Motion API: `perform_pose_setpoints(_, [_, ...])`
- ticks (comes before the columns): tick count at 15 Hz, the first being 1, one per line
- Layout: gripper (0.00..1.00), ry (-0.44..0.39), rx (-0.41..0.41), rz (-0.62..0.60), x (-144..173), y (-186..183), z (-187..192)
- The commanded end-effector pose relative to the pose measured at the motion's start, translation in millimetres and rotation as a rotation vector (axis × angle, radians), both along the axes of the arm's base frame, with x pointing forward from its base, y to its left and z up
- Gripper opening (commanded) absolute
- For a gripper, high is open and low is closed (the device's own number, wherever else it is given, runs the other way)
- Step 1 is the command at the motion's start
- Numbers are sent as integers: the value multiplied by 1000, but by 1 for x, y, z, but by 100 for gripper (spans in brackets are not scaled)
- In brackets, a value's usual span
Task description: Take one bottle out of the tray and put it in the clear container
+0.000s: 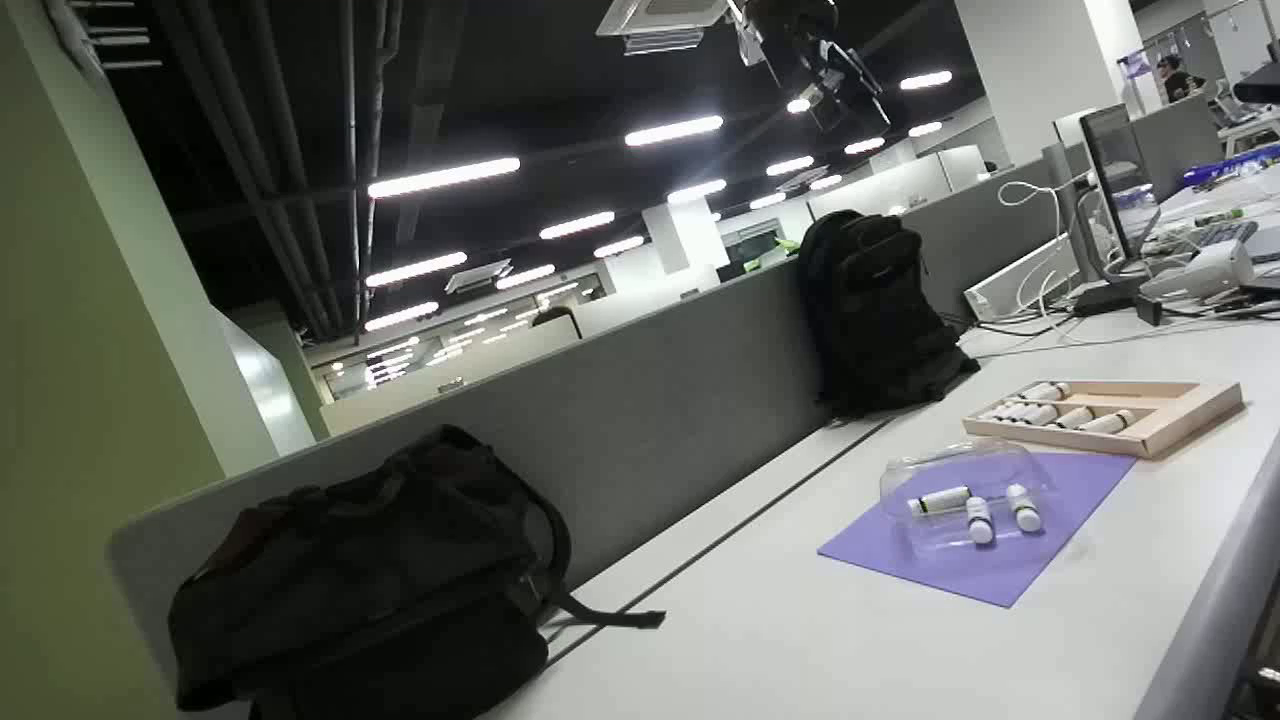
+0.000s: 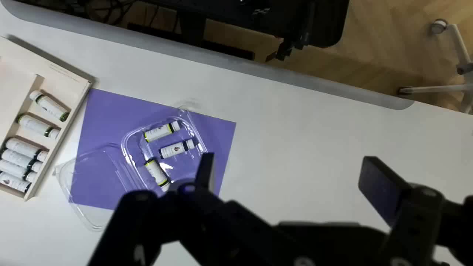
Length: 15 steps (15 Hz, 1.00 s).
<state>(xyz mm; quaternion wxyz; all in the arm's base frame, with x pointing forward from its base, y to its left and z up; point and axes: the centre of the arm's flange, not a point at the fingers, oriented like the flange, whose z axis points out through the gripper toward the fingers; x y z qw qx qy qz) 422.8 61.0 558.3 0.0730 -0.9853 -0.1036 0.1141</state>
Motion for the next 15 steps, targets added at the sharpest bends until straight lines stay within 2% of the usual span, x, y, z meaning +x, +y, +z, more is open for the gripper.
perform_pose_setpoints(1, [100,-1,0,0,0,0,0])
perform_pose_setpoints(12, [100,-3,0,0,0,0,0])
perform_pose_setpoints(15, [100,-59,25,71,28,2,-20])
